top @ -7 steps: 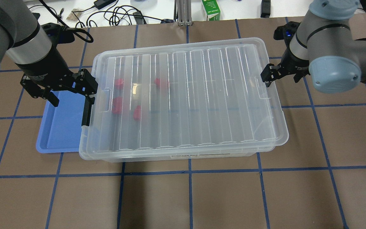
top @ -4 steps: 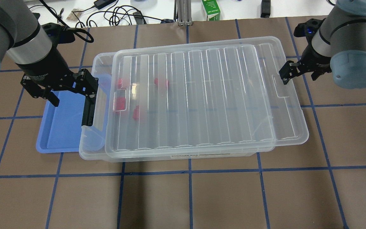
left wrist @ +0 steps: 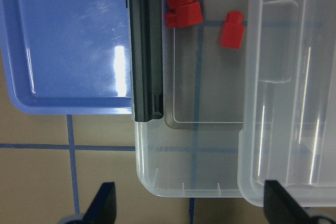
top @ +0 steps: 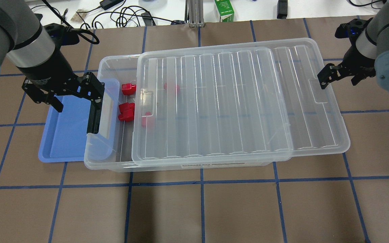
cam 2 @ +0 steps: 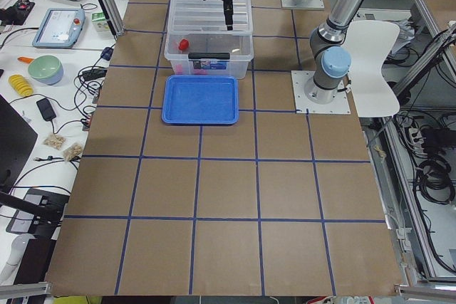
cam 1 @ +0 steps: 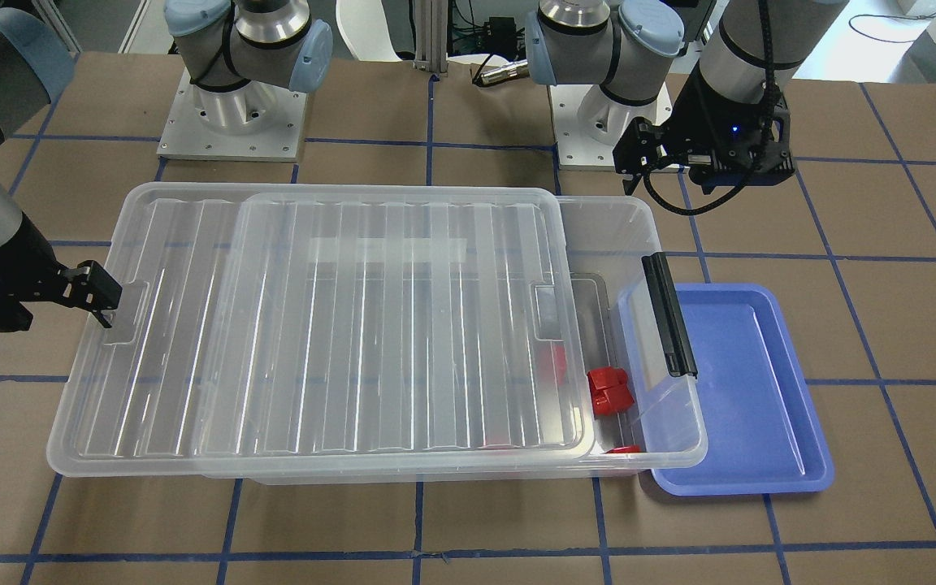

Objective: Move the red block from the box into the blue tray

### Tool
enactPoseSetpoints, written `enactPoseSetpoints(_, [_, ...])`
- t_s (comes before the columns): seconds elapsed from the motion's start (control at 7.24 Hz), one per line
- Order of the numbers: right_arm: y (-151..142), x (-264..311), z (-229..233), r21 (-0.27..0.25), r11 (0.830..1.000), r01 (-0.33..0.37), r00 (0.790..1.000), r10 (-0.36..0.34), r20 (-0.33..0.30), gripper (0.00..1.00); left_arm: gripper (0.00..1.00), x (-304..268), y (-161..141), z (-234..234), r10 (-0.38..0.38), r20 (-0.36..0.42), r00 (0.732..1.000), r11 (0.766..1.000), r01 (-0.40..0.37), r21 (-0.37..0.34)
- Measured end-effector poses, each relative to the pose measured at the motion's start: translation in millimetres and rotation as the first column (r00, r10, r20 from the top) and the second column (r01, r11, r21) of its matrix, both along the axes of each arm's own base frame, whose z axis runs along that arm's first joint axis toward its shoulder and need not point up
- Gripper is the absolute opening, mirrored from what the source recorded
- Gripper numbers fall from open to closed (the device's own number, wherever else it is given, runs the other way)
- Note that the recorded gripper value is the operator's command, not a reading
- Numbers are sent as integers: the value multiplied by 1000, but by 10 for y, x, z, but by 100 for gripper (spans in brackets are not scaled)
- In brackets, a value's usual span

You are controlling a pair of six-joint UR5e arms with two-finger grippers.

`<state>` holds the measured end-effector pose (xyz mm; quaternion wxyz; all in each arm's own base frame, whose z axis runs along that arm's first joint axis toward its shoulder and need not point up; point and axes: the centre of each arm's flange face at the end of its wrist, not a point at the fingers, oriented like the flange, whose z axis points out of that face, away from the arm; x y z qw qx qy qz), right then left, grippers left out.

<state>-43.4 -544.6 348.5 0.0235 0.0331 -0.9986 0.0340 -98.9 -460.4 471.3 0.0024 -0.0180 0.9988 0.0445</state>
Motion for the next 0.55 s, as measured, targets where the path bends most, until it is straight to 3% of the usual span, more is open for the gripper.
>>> enactPoseSetpoints(0.28, [29, -215, 8, 2, 1000, 1, 1000, -1, -5, 100, 100, 16, -89, 100, 0, 3, 1000, 998, 0, -63])
enactPoseSetpoints(0.55, [61, -389, 26, 2, 1000, -16, 1000, 16, -10, 100, 100, 16, -165, 31, 10, -3, 1000, 998, -10, -68])
